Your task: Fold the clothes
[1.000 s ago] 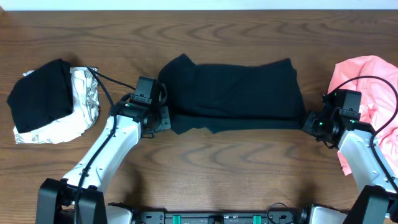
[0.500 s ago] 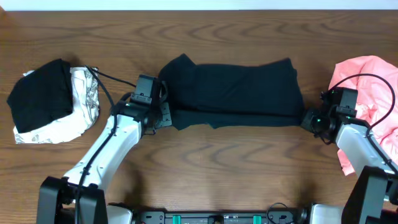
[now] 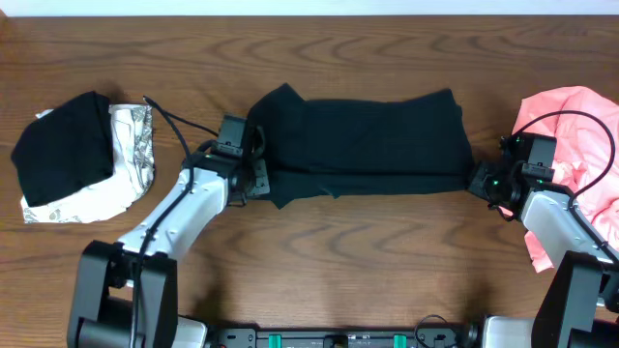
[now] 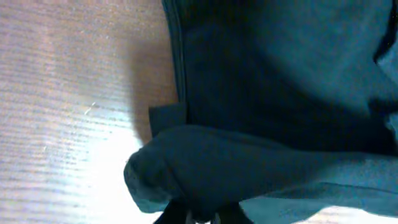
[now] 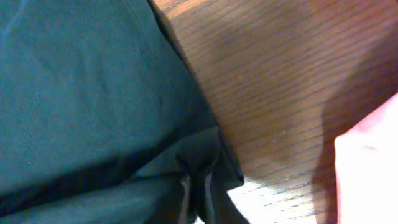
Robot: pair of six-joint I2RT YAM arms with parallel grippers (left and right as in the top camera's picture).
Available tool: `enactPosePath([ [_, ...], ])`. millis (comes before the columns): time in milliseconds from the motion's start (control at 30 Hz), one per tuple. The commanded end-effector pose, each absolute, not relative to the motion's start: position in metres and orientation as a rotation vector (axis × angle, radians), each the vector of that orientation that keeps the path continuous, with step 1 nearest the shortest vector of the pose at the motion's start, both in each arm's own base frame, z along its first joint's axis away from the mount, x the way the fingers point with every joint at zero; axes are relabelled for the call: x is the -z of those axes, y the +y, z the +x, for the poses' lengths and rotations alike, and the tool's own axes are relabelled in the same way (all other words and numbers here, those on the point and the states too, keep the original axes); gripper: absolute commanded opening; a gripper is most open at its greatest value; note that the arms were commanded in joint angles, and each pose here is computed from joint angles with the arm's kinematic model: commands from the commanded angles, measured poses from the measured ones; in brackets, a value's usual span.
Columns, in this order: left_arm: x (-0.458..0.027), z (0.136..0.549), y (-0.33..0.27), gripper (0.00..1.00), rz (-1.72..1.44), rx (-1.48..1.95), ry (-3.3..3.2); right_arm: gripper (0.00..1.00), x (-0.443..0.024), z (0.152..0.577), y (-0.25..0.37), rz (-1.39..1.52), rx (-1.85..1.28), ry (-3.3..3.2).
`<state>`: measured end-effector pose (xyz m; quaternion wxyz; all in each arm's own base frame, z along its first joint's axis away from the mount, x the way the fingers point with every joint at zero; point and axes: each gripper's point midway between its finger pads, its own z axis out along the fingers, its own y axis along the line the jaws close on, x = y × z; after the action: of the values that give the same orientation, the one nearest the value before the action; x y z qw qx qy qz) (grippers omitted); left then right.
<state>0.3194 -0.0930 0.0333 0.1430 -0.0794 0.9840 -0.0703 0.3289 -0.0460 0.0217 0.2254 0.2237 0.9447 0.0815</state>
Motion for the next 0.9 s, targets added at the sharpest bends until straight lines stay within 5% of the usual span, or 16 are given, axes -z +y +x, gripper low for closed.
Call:
enactPosePath([
  [0, -0.029, 0.325, -0.088, 0.17, -0.24, 0.158, 2.831, 0.16, -0.026, 0.334, -0.052, 0.636, -0.2, 2.589],
  [67, -0.026, 0.326, -0.088, 0.31, -0.24, 0.156, 2.835, 0.3, -0.026, 0.333, -0.051, 0.637, -0.203, 2.593],
  [233, -0.025, 0.328, -0.089, 0.63, -0.239, 0.158, 2.832, 0.34, -0.025, 0.333, -0.051, 0.636, -0.203, 2.595],
  [533, -0.057, 0.308, -0.085, 0.65, -0.238, 0.163, 2.845, 0.36, -0.035, 0.337, -0.027, 0.371, -0.341, 2.602],
  [867, -0.087, 0.281, -0.11, 0.67, -0.195, 0.419, 2.861, 0.34, -0.111, 0.344, 0.043, -0.164, -0.459, 2.396],
])
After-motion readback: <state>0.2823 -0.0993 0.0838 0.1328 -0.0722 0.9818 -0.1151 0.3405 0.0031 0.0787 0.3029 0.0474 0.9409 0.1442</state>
